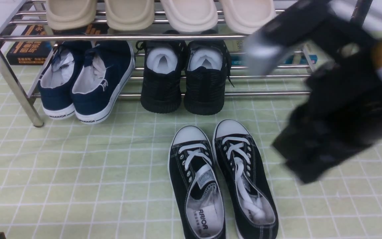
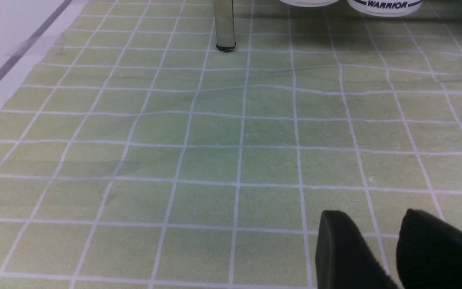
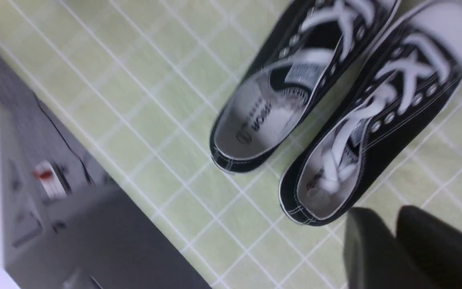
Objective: Take the shoes off the shelf with your hand from the green coffee tablecloth.
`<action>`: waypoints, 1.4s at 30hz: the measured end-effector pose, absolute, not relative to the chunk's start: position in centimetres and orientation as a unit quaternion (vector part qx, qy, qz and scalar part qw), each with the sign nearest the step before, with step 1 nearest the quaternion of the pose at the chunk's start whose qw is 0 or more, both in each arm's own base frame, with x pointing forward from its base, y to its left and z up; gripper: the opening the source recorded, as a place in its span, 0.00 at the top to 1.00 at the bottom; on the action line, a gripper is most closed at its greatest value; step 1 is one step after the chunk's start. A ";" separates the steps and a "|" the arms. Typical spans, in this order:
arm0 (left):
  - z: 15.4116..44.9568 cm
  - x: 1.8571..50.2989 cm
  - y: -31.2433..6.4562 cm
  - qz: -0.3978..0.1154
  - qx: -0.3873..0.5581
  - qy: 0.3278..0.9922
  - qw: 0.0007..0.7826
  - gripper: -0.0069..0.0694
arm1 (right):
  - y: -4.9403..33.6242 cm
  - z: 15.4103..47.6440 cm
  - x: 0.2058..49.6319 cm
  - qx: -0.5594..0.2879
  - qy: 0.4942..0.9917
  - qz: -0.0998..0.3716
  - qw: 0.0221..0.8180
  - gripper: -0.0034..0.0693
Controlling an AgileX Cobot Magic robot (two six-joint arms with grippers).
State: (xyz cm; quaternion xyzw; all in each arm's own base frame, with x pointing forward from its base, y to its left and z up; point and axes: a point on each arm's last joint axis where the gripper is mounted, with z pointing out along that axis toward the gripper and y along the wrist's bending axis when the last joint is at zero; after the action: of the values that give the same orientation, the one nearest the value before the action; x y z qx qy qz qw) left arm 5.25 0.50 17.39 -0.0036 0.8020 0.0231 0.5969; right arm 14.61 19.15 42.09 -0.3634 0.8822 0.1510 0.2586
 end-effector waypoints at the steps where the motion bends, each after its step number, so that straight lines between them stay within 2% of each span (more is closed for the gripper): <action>1: 17.4 5.3 0.5 0.023 -0.004 0.802 0.597 0.60 | 17.6 43.5 13.3 -0.360 0.873 0.170 0.282 0.87; 3: 17.4 5.3 0.5 0.023 -0.004 0.802 0.597 0.60 | 14.9 45.0 11.1 -0.355 0.859 0.195 0.313 0.95; 4: 17.4 5.3 0.5 0.023 -0.004 0.802 0.597 0.60 | 14.6 45.2 10.9 -0.354 0.858 0.197 0.317 0.96; 5: 17.4 5.3 0.5 0.023 -0.004 0.802 0.597 0.60 | 12.4 45.3 9.2 -0.351 0.850 0.207 0.333 0.97; 7: 17.4 5.3 0.5 0.023 -0.004 0.802 0.597 0.60 | 10.5 45.2 7.8 -0.349 0.844 0.215 0.347 0.97; 10: 17.4 5.3 0.5 0.023 -0.004 0.802 0.597 0.60 | 6.5 42.3 4.7 -0.339 0.822 0.240 0.389 0.97; 14: 17.4 5.3 0.5 0.023 -0.004 0.802 0.597 0.60 | 4.6 38.1 3.3 -0.311 0.758 0.297 0.490 0.97; 18: 17.4 5.3 0.5 0.023 -0.004 0.802 0.597 0.60 | 4.4 33.2 3.3 -0.278 0.686 0.347 0.576 0.97; 24: 17.4 5.3 0.5 0.023 -0.004 0.802 0.597 0.60 | 4.6 28.8 3.5 -0.260 0.646 0.369 0.616 0.97; 33: 17.4 5.3 0.5 0.023 -0.004 0.802 0.597 0.60 | 5.0 25.8 3.8 -0.268 0.666 0.357 0.597 0.96; 42: 17.4 5.3 0.5 0.023 -0.004 0.802 0.597 0.60 | 5.0 25.3 3.8 -0.280 0.671 0.342 0.595 0.95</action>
State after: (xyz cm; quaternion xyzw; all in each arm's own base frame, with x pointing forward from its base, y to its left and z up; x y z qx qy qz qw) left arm 5.25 0.50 17.39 -0.0036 0.8020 0.0231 0.5969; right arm 3.84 5.00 25.33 -0.2799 0.6713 0.3421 0.5950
